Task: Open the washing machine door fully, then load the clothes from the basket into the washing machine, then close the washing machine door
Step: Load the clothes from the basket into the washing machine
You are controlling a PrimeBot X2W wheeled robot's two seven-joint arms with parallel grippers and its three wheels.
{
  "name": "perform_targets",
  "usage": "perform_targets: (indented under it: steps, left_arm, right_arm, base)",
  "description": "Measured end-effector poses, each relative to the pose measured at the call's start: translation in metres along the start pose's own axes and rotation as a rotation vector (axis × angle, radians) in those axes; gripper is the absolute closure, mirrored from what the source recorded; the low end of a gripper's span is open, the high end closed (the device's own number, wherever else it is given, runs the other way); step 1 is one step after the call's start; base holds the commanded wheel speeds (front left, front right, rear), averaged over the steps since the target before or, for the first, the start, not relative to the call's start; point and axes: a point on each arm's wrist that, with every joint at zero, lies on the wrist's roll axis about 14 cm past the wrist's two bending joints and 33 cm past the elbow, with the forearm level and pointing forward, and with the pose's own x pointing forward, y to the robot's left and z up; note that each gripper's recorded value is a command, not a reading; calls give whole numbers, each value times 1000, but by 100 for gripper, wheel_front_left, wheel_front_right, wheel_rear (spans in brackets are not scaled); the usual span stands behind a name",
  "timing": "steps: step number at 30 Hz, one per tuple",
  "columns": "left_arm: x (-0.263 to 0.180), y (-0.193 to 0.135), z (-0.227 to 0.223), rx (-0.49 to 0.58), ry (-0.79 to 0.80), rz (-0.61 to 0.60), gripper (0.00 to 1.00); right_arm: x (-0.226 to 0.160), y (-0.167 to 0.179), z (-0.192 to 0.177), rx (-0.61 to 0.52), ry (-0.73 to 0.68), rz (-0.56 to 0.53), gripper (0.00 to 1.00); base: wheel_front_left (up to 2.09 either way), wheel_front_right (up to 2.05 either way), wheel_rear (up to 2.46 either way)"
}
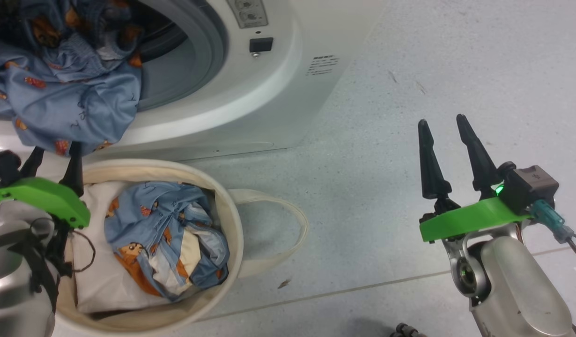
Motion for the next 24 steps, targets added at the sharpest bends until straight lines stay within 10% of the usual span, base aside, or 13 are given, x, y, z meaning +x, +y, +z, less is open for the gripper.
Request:
perform_targets:
  steps: [1,2,24]
  left_arm:
    - [1,-1,2,12,-6,-7,0]
    - [1,-3,4,23,-12,-14,97]
    - [-16,-50,61,88,-169,-146,100]
  right_arm:
    - [1,1,-1,1,1,2,0]
    - [2,2,-1,4,1,5,0]
    - [5,28,11,45,-37,63,0]
  base:
    - [0,0,0]
    - [0,0,0]
    - [0,0,0]
